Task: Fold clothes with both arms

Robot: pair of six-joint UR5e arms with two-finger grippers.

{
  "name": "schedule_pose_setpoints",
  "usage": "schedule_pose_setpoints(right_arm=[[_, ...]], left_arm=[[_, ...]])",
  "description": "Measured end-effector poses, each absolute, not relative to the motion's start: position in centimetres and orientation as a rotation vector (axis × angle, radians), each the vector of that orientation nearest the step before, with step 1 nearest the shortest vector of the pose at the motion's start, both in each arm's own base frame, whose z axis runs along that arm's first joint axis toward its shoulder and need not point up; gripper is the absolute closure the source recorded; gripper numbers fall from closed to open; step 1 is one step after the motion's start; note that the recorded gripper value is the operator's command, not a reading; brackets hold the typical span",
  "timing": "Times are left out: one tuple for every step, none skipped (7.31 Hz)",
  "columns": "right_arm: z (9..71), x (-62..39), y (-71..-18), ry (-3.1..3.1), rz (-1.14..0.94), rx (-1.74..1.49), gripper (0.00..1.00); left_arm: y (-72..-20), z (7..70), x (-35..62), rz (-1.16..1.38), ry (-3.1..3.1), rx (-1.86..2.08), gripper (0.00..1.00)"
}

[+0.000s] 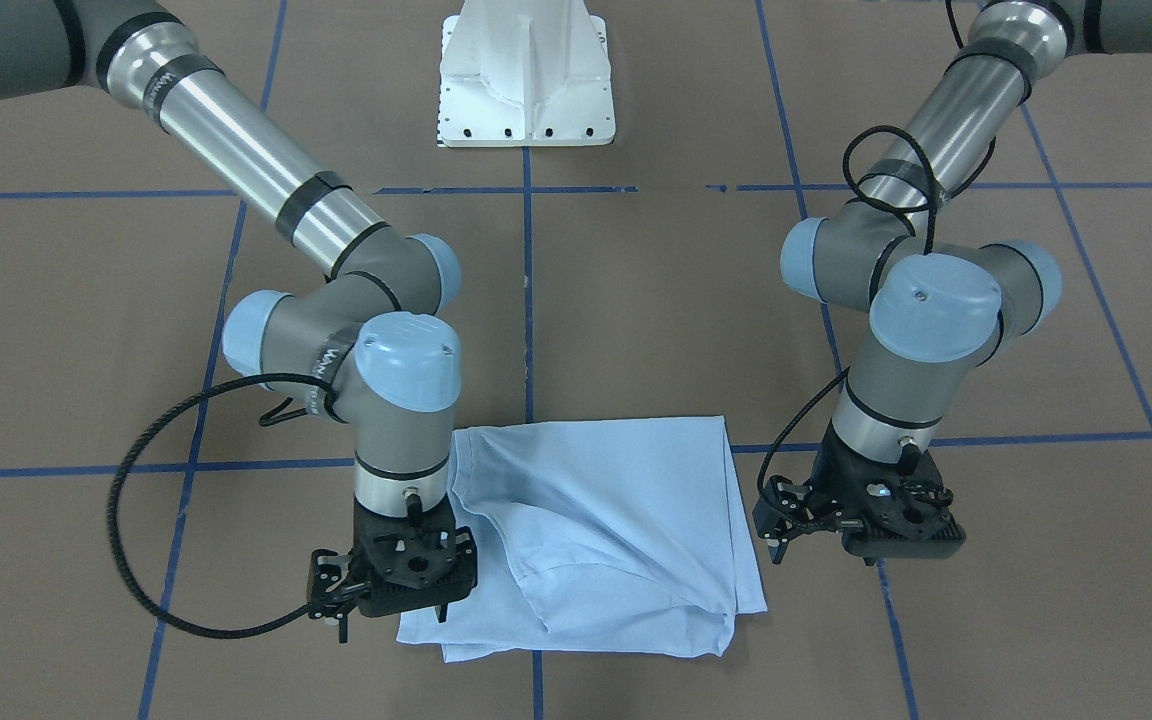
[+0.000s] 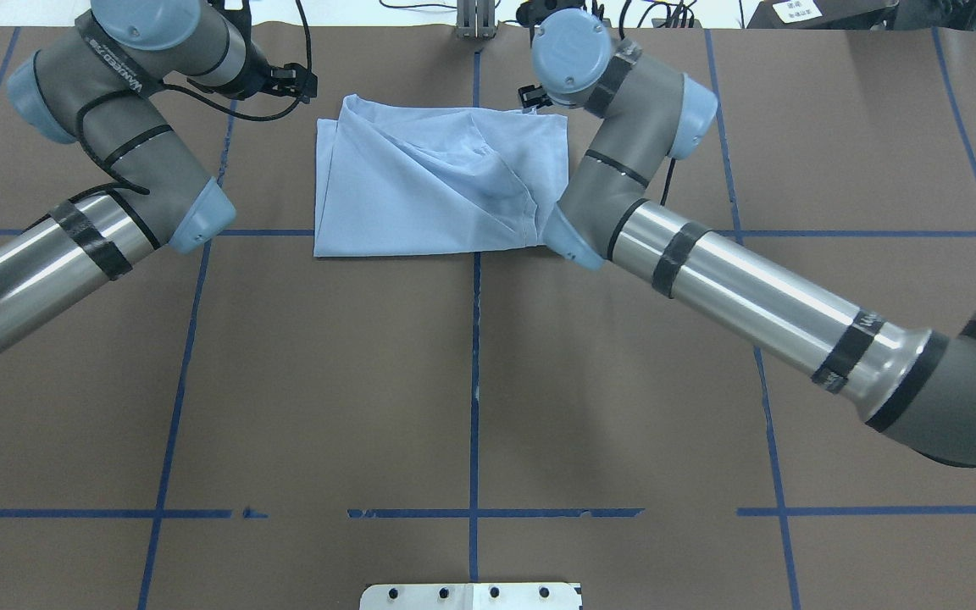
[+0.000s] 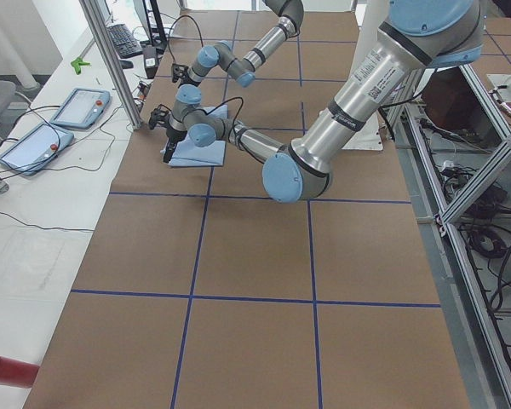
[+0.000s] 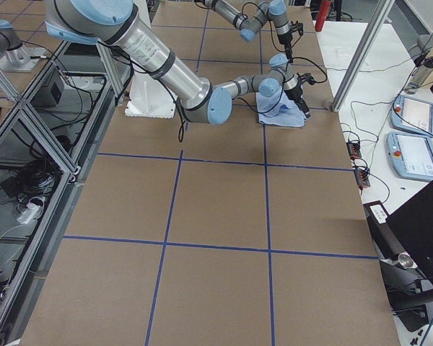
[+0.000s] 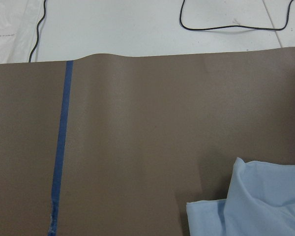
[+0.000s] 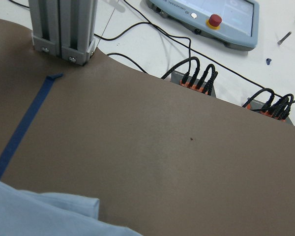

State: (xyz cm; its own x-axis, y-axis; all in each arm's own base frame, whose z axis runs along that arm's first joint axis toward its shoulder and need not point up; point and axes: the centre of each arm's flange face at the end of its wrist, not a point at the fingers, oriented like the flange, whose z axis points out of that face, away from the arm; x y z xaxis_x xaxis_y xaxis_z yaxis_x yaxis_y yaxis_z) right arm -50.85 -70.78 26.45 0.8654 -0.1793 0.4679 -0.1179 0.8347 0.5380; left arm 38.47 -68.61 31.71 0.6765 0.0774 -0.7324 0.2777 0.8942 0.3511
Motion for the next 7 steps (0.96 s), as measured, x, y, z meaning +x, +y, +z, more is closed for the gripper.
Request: schedule_pose_setpoints(right_arm=[[27.7, -46.9, -70.9, -0.568, -0.064, 0.539, 0.00], [28.6, -43.9, -70.6, -0.595, -0.087, 0.500, 0.00], [28.8, -43.1, -70.1, -0.618, -0.094, 0.479, 0.00], [28.1, -44.1, -69.8, -0.631, -0.088, 0.476, 0.00], [26.5, -46.4, -69.9, -0.640, -0.064, 0.490, 0.00], [25.2, -49.2, -70.1, -0.659, -0.027, 0.513, 0.00], [24.2, -51.8, -70.5, -0.677, 0.007, 0.543, 0.00]], left_arm=[[-67.7, 32.0, 36.8, -0.111, 0.849, 0.461, 0.00], [-66.7, 32.8, 34.9, -0.110, 0.862, 0.458, 0.00], [-66.2, 33.4, 33.9, -0.104, 0.865, 0.459, 0.00], [-66.0, 33.7, 33.4, -0.093, 0.861, 0.466, 0.00], [-66.0, 33.9, 33.2, -0.086, 0.856, 0.470, 0.00], [-66.0, 34.1, 33.2, -0.082, 0.853, 0.471, 0.00], [-66.0, 34.3, 33.2, -0.081, 0.850, 0.470, 0.00]])
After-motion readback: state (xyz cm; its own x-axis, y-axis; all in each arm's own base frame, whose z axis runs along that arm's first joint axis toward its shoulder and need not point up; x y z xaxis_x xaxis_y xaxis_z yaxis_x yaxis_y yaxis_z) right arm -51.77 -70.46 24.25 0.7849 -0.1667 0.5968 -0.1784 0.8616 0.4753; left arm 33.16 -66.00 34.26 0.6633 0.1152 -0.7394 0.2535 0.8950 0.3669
